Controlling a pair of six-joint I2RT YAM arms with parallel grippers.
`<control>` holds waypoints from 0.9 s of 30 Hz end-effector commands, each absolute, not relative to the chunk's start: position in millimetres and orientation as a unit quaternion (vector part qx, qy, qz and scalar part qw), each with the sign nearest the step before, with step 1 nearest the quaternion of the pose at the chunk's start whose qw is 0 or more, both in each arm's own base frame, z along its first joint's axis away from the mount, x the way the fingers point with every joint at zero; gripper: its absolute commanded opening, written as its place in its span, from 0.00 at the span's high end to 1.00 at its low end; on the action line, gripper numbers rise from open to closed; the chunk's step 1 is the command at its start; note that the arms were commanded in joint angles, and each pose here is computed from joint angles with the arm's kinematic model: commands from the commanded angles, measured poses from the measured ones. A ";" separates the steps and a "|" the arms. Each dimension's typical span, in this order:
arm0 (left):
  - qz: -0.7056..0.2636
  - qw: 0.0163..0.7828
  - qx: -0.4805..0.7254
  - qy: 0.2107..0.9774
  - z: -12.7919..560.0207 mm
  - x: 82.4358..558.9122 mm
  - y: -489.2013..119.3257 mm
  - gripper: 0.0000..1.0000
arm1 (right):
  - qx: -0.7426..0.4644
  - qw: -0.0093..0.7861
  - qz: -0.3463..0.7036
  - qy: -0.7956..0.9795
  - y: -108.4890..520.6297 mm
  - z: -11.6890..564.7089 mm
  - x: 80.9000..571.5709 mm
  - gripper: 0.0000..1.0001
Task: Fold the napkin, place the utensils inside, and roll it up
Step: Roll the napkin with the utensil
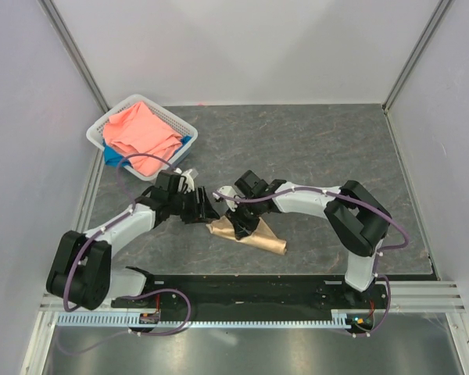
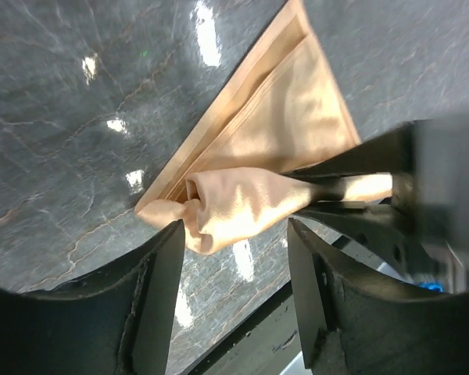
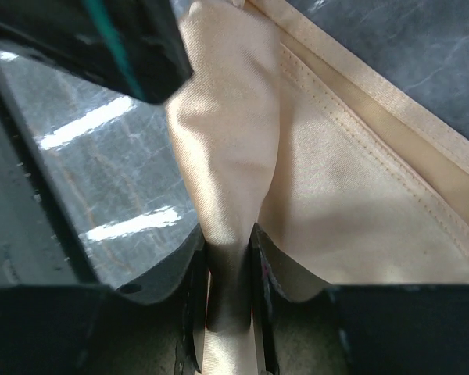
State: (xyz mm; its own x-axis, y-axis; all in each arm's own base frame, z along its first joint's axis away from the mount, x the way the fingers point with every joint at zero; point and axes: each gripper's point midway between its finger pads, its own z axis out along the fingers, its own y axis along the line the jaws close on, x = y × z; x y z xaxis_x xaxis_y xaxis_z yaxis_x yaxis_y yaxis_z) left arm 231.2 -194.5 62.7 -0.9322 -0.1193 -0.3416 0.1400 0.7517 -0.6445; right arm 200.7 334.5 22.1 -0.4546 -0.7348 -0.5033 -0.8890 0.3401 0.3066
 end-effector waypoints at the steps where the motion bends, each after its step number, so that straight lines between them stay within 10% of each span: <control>1: -0.330 0.235 0.018 0.914 72.3 236.2 -183.4 0.37 | -0.466 0.023 0.355 0.810 328.8 20.1 165.2 0.70; 27: -0.390 0.181 0.040 0.902 39.0 210.6 -215.0 0.49 | -0.374 -0.071 0.494 0.782 335.8 1.6 182.1 0.73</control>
State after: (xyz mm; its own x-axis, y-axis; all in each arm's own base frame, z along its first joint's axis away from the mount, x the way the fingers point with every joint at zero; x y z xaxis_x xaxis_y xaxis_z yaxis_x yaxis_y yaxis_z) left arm 212.8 -204.8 39.8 -0.9277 -0.0783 -0.3649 0.2005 0.7202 -0.6641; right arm 172.9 335.8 18.0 -0.7274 -0.6457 -0.2323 -0.4685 0.2200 0.8556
